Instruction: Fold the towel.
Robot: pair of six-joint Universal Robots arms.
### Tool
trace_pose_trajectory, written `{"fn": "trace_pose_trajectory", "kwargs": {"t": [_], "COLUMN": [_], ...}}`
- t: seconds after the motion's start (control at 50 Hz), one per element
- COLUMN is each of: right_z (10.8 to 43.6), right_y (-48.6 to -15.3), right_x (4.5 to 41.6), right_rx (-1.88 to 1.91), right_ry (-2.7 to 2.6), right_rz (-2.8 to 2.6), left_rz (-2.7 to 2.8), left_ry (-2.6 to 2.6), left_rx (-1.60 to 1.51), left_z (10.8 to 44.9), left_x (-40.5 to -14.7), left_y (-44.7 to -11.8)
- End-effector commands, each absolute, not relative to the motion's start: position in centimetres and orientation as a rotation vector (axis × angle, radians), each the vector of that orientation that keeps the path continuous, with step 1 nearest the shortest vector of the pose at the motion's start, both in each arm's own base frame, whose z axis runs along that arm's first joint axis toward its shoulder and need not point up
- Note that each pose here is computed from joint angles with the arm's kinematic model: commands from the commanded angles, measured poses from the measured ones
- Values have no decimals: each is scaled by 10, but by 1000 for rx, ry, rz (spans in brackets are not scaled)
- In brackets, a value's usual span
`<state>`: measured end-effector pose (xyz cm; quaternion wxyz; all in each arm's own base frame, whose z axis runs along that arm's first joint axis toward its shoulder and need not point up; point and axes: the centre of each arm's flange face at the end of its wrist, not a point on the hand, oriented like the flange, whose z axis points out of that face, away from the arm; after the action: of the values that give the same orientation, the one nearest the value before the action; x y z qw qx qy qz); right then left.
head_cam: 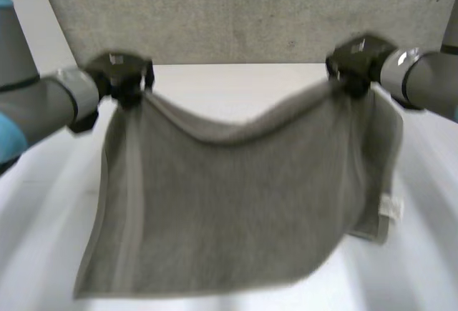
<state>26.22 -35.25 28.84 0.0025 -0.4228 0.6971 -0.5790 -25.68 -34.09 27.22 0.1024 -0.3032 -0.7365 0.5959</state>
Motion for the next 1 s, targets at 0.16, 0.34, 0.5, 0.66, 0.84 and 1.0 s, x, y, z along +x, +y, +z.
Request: {"fn": "trace_pose_trajectory", "kwargs": {"t": [0.16,0.34,0.5,0.66,0.84,1.0], "right_z": [463,397,293,184,145,176], "right_y": [-368,-358,-366,-365,-346,-319], "right_x": [243,260,264,265,254,248], "right_rx": [-510,-817,-1078,-1149,-1177,-1178], "right_ry": [1403,1726,2061,2262,2361,2308], "right_rz": [-2756,-2370,-2045,-1711,-1543,-1583], "left_rz": [2665,2469,2148,1886,1796,1864], "left_ry": [-1411,-1655,-1971,-2258,-2351,-2289], "left_rx": [-405,-439,-573,-735,-892,-895], "left_z": [444,384,273,164,144,168], "left_x": [-244,-243,-246,-240,-229,-230], "left_y": [-375,-374,-363,-343,-310,-293]}}
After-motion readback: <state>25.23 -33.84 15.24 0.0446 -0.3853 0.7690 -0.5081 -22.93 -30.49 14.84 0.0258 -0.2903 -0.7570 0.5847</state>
